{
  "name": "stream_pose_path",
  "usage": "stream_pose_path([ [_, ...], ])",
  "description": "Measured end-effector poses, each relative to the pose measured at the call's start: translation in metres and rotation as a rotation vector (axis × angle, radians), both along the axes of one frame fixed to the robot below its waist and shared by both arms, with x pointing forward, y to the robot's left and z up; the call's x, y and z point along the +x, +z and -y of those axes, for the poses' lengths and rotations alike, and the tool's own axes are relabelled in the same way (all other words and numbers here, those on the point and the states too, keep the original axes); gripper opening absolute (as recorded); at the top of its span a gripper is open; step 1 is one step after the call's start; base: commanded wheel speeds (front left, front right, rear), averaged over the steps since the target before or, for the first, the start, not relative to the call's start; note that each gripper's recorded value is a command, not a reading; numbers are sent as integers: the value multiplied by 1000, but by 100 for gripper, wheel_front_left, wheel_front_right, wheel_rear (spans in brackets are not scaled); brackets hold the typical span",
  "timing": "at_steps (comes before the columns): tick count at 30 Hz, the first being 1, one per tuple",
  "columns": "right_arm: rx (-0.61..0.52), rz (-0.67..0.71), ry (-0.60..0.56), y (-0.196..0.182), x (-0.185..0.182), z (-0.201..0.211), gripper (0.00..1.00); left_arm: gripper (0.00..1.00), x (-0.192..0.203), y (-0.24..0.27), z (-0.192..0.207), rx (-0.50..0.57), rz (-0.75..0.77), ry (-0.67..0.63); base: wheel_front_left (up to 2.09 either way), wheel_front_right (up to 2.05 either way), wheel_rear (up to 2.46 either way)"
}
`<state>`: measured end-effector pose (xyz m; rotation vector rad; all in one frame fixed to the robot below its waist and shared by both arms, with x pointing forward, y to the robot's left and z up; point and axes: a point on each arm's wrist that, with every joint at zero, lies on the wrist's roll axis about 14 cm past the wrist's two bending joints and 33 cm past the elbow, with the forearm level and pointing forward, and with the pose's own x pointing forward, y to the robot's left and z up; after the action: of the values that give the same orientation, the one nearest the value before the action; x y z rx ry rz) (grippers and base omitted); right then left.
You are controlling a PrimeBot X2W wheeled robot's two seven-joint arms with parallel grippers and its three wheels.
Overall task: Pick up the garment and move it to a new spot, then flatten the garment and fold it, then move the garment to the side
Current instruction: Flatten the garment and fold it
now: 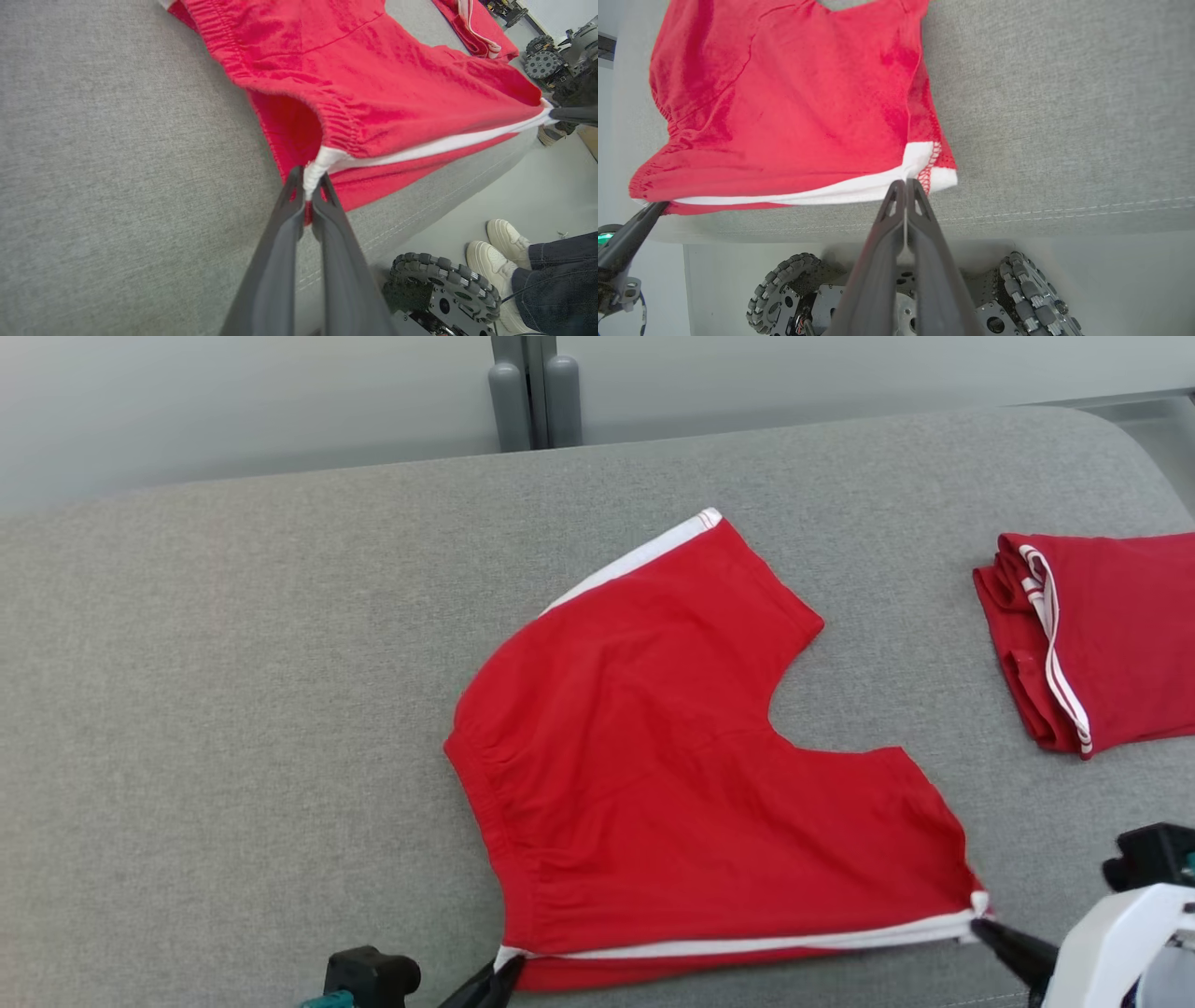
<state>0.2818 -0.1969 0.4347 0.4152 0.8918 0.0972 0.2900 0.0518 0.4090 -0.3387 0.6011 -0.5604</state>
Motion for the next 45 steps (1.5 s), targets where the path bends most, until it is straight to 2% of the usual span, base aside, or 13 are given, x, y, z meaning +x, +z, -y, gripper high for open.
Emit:
stream_pose_path([
  [6,-81,132,27,30,36,-1,0,0,10,19,-4,-47,44,73,0,0,0],
  [12,-168,269,121,52,91,-10,0,0,50,48,-7,-74,156,121,0,0,0],
  [23,-176,533,216,86,206,-51,0,0,128,60,-2,-109,238,190,0,0,0],
  [27,-194,567,244,83,240,-64,0,0,145,47,-3,-90,221,220,0,0,0],
  [31,-209,547,273,66,265,-75,0,0,158,36,-3,-89,202,248,0,0,0],
  [42,-199,550,311,31,312,-110,0,0,191,13,-32,-48,189,371,0,0,0],
  [44,-196,533,325,22,315,-116,0,33,194,9,-35,-44,186,388,0,0,0],
  [45,-195,530,328,19,316,-118,0,44,194,7,-36,-40,183,389,0,0,0],
])
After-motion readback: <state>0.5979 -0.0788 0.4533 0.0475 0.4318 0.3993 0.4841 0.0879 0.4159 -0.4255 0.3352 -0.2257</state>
